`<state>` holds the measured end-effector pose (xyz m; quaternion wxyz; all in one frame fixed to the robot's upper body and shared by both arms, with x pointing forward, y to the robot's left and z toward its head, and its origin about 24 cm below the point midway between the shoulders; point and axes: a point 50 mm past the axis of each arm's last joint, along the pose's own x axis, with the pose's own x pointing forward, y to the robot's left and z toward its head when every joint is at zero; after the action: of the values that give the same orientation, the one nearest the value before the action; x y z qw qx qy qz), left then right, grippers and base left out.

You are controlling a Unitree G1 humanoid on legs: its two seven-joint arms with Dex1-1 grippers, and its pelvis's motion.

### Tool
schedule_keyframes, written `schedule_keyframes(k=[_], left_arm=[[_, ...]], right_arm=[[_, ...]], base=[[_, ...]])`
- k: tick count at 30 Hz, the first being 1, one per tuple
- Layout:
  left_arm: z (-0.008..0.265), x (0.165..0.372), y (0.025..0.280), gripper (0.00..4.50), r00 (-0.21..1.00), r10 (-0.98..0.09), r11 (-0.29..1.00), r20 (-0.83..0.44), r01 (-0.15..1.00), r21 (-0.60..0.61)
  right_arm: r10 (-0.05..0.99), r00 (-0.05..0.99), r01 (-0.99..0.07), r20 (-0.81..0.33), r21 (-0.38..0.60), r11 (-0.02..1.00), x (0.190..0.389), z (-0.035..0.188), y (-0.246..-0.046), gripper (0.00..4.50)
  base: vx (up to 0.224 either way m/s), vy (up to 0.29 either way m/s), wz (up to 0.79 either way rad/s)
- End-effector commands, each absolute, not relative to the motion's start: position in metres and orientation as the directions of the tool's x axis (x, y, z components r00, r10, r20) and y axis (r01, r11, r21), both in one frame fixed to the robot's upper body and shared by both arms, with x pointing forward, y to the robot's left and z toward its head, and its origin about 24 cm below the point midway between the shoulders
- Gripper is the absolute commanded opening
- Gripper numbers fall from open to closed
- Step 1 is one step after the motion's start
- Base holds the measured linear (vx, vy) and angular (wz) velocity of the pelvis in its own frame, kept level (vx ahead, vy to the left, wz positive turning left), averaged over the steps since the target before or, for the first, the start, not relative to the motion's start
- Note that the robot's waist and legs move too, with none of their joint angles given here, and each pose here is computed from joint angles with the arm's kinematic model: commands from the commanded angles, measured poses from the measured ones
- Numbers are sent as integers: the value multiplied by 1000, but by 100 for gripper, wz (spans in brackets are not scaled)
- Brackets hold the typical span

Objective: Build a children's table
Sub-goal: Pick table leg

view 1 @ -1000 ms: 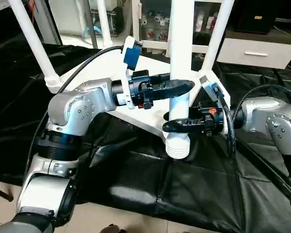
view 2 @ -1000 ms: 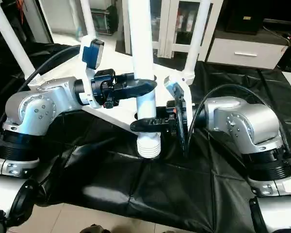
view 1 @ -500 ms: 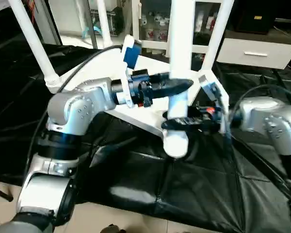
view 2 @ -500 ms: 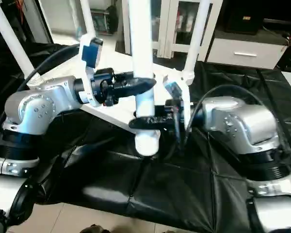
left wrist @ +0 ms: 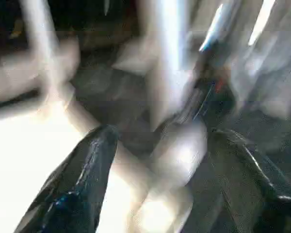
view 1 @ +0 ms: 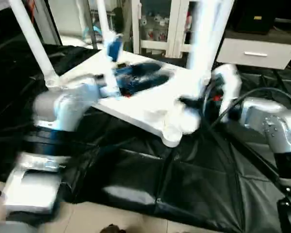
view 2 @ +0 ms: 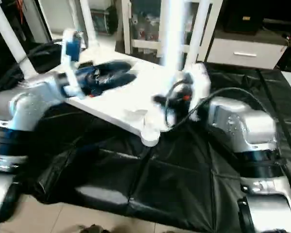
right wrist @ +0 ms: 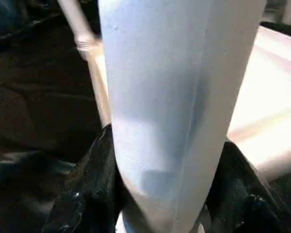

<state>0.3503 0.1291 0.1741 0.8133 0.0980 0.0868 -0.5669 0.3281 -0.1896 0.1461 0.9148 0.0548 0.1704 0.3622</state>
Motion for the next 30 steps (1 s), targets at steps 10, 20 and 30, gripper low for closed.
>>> schedule_keyframes(k=[10, 20, 30], left_arm=[[113, 376, 118, 341, 384, -650, 163, -656, 914, 373], [98, 380, 107, 341, 368, -573, 43, -733, 906, 421], [84, 384, 99, 341, 490, -495, 39, -718, 838, 545]], right_arm=[[791, 550, -784, -267, 162, 600, 286, 152, -178, 186], [780, 551, -785, -296, 133, 605, 275, 148, -180, 186], [777, 537, -791, -330, 122, 599, 260, 149, -184, 186]], base=[[0, 0, 0], [0, 0, 0], [0, 0, 0]])
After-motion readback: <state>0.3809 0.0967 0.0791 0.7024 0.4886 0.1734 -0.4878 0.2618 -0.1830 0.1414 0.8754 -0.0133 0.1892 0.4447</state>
